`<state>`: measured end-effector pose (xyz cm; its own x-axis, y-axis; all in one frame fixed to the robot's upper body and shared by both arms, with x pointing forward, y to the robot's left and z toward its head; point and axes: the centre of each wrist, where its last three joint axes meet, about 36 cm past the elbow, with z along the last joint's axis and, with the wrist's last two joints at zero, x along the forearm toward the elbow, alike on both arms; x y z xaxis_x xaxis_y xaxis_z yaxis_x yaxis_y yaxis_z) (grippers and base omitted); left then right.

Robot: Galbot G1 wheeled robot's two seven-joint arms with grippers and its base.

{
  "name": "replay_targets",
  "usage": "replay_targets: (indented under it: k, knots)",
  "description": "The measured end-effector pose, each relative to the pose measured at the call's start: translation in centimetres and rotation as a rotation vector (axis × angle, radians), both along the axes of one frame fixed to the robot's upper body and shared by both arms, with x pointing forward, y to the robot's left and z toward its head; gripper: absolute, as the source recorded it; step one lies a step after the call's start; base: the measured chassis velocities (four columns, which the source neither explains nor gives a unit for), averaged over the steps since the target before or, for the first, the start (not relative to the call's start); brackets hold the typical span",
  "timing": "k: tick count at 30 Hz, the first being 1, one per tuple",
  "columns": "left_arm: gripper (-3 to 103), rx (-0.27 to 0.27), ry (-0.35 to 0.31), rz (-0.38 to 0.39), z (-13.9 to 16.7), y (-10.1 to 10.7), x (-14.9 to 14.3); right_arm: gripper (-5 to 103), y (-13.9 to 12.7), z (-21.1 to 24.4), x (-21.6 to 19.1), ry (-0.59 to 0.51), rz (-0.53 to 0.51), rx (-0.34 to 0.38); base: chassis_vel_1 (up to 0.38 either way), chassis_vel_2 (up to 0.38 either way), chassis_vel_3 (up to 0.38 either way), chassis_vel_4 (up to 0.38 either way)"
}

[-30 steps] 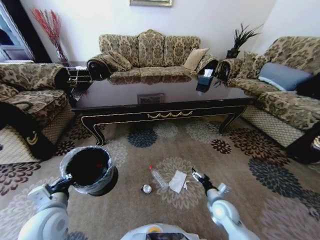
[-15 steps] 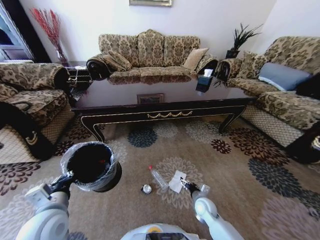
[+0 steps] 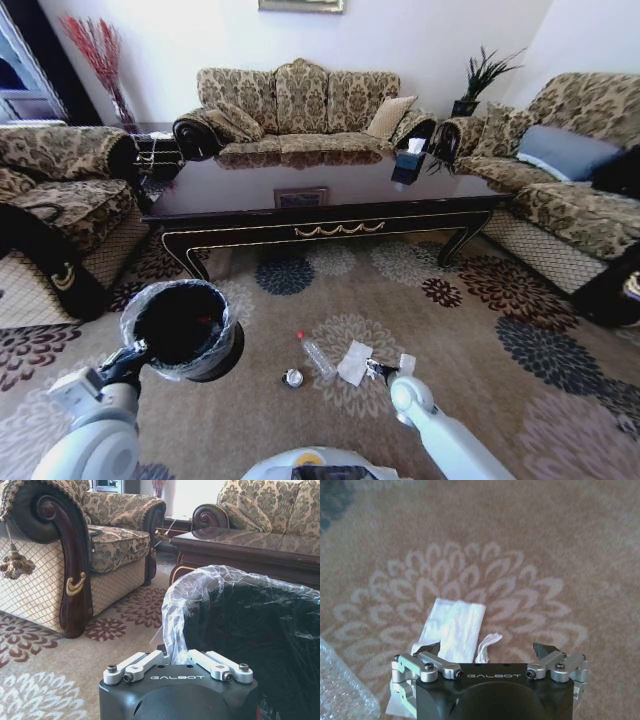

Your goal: Move to the front of the table and pick up the trash from the floor, then place it into the trash bin.

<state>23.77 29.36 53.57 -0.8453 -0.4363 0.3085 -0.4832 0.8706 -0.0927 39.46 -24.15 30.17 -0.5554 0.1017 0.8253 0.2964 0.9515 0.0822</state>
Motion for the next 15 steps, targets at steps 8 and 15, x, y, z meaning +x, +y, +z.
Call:
replay_targets:
  k: [8,15]
  knots:
    - [3,-0.004,-0.016,0.004,0.0,0.0,0.3,100,2.9,-1.3,1.9,0.132,0.019,-0.055,0.000,0.000,0.000,0.000]
    - [3,-0.002,-0.032,0.007,0.1,0.2,0.4,100,4.7,-2.2,3.1,0.141,-0.004,-0.049,0.000,0.000,0.000,0.000]
